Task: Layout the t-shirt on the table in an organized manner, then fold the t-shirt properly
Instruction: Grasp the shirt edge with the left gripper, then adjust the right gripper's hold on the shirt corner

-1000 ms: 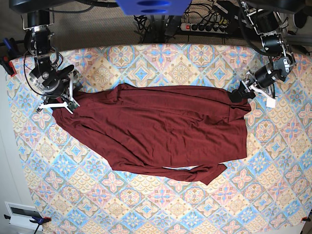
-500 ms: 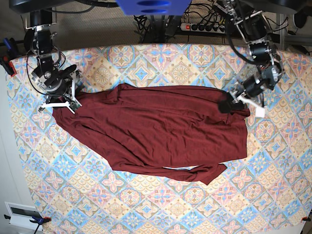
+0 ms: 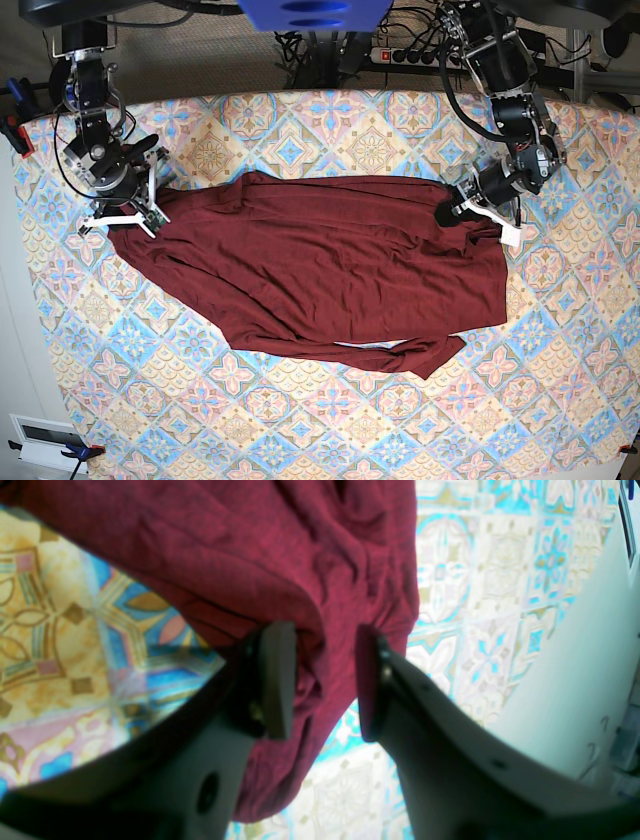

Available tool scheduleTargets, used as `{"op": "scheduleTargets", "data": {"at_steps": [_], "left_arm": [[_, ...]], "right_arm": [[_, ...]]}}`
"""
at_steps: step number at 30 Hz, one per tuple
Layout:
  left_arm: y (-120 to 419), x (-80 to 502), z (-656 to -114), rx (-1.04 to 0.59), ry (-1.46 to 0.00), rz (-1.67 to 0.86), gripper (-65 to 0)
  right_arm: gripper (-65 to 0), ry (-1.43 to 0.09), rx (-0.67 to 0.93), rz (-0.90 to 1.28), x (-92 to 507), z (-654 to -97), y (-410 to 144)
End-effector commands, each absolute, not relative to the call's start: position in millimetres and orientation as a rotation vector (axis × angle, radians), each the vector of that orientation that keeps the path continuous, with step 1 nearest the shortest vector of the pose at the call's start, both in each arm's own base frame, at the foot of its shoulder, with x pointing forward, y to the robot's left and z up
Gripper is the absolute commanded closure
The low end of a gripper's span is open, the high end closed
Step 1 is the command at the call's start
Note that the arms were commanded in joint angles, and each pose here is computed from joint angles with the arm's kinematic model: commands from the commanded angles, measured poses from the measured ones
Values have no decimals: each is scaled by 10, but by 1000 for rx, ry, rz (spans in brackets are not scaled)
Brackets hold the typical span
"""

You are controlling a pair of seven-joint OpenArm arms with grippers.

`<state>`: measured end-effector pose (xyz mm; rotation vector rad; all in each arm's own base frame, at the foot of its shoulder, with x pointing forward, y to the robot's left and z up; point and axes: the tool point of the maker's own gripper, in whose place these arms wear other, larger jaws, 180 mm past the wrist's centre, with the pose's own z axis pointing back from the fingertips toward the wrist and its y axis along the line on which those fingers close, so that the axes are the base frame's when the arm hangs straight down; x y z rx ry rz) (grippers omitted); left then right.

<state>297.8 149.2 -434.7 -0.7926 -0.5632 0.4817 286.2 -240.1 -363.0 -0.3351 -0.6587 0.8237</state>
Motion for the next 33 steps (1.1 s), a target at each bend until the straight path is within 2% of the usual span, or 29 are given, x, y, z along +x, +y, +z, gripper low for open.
{"op": "scheduleTargets", "data": {"at_steps": [1,10,16,21,29,33], "left_arm": [[1458,2919,-4383,-800,-522,490,0],[1711,2929,-4316,-770,-549,483,0],[1915,2947,-4232,-760,-577,483,0],[1920,2945,-4232,-758,-576,482,0],[1914,2961,-4226,-756,-576,477,0],[1915,2970,-4221,-756,-579,477,0]], "right_arm": [[-190,-708,-358,819,2950,-3474,-2418],[-191,-685,-432,624,2827,-3409,-3019],[-193,-599,-445,515,2658,-3611,-3417],[-194,-696,-484,576,2796,-3244,-3197],[-194,-563,-380,691,2291,-3686,-2873],[-194,-571,-321,755,2153,-3751,-2615]]}}
